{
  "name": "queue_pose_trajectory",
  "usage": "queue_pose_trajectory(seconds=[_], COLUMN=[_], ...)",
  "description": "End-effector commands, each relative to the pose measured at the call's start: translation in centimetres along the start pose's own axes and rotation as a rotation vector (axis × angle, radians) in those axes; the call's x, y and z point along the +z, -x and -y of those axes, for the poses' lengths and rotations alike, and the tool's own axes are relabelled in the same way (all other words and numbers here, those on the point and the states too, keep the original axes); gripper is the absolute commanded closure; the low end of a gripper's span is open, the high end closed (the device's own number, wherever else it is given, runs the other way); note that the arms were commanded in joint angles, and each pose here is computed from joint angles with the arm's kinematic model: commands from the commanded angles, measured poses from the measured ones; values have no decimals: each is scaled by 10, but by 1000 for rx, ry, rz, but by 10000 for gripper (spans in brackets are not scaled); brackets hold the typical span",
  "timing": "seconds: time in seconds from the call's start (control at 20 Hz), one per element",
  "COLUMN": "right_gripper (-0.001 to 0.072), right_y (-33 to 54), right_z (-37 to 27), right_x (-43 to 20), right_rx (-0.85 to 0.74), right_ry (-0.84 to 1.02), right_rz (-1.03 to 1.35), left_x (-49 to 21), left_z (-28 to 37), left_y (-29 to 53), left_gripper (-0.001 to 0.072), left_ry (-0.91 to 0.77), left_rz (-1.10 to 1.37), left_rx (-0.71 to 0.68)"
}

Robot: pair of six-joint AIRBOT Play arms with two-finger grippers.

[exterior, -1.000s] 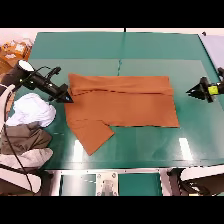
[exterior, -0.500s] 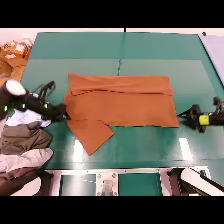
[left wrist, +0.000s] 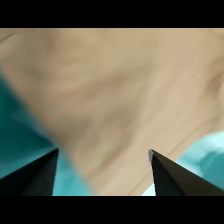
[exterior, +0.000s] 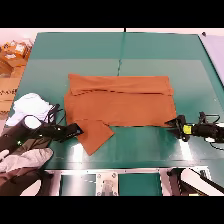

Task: Fold the shirts.

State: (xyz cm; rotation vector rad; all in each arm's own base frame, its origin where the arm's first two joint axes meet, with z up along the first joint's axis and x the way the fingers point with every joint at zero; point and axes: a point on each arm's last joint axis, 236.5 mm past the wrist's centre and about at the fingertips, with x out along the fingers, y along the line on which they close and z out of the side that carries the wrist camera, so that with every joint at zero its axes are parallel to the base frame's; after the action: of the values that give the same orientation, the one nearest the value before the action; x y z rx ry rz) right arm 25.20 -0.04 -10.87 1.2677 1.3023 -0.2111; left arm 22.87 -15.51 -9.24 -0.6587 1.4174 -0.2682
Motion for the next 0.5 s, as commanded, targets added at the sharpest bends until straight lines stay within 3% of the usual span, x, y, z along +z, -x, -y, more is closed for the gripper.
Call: queue_pose_trajectory(seconds=[0.0,0.05,0.1,0.2,0.25,0.3,0.4,0.45], right_gripper=[248,247,249,256,369,500,700,699], right_y=[-27,-29,-29,-26,-24,-23,-19,-17], right_z=[-3,-6,-9,-14,-16,-16,-7,-1], right_x=[19,20,22,28,29,28,19,15], right_rx=[5,5,6,11,11,-2,-58,-90], right_ry=[-43,-40,-30,-1,9,32,99,132], right_rz=[67,68,71,84,82,70,23,3], left_x=[13,13,13,10,8,3,-6,-10], left_z=[-9,-8,-2,15,23,29,32,31], left_y=[-20,-25,-30,-29,-26,-21,-12,-5], left_gripper=[67,68,131,501,622,674,676,676], left_ry=[83,110,126,66,33,0,-78,-102], left_rz=[70,61,48,27,8,-23,-82,-105], left_rx=[2,-12,-46,-112,-129,-138,-116,-88])
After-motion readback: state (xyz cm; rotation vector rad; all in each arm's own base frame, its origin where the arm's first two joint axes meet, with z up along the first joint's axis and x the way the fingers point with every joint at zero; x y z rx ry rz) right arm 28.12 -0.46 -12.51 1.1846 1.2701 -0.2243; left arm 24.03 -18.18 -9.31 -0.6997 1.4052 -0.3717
